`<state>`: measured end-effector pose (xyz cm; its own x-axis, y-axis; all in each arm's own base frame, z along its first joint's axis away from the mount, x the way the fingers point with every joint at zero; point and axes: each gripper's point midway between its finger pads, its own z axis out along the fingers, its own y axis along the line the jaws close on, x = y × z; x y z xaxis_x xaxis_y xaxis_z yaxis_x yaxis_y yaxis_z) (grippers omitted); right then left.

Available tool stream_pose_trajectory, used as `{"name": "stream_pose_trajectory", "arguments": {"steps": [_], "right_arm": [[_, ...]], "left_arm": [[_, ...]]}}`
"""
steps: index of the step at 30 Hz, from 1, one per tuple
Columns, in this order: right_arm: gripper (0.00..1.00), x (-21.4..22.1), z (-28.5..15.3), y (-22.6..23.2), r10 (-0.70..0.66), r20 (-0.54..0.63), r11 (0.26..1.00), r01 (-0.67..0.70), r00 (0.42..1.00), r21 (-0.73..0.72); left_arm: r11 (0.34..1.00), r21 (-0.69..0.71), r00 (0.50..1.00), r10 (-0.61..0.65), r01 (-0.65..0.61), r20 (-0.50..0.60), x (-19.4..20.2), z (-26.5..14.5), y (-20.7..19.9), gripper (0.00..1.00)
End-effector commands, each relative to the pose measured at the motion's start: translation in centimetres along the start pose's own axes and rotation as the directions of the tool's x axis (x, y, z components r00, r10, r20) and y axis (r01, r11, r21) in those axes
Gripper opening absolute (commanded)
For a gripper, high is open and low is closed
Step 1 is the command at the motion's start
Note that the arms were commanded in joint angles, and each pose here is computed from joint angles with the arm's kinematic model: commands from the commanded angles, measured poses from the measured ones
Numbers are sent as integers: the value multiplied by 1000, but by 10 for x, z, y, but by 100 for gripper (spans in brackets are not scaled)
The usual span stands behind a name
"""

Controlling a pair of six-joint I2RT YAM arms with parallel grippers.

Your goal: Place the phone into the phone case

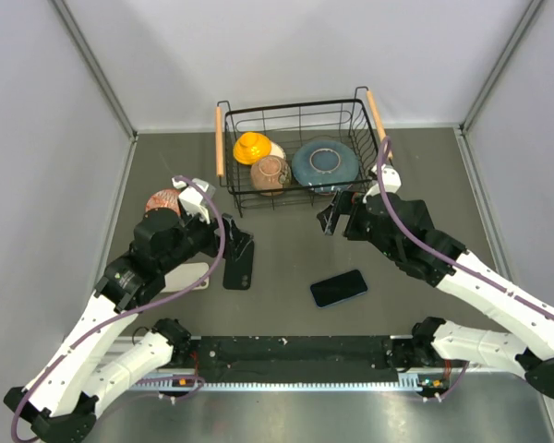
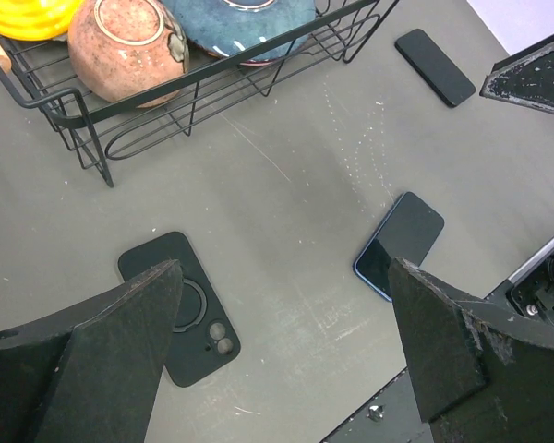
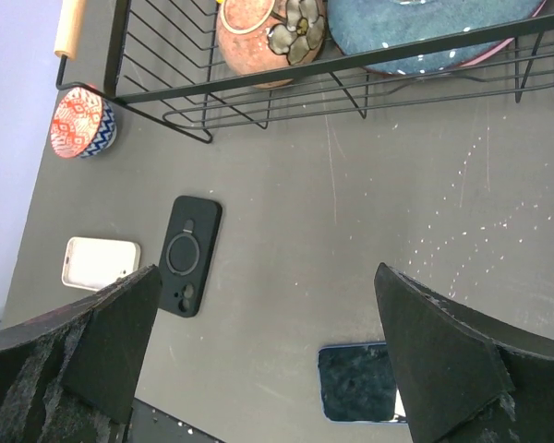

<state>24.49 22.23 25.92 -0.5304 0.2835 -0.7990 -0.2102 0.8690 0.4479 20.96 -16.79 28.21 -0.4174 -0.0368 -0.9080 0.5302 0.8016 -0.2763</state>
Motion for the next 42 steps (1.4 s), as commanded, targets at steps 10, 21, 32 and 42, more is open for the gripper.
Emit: {"name": "stream_pose_trajectory", "arguments": {"steps": [10,21,32,42], "right_arm": [[99,-9,-4,4,29,31,1000,-29,999,-4],[99,-1,-18,-30,-40,70,997,35,997,64],[99,-27,-76,-71,4,277,996,-28,961,83],[99,-47,-117,-93,79,421,992,-111,904,54]], "left_arm": [[988,-150,1000,-19,21,15,-8,3,25,96],[997,-28,947,57,-69,-317,62,46,0,99],[912,159,777,405,-377,-482,140,111,-67,99],[832,437,662,544,-343,-515,197,149,-138,93]]}}
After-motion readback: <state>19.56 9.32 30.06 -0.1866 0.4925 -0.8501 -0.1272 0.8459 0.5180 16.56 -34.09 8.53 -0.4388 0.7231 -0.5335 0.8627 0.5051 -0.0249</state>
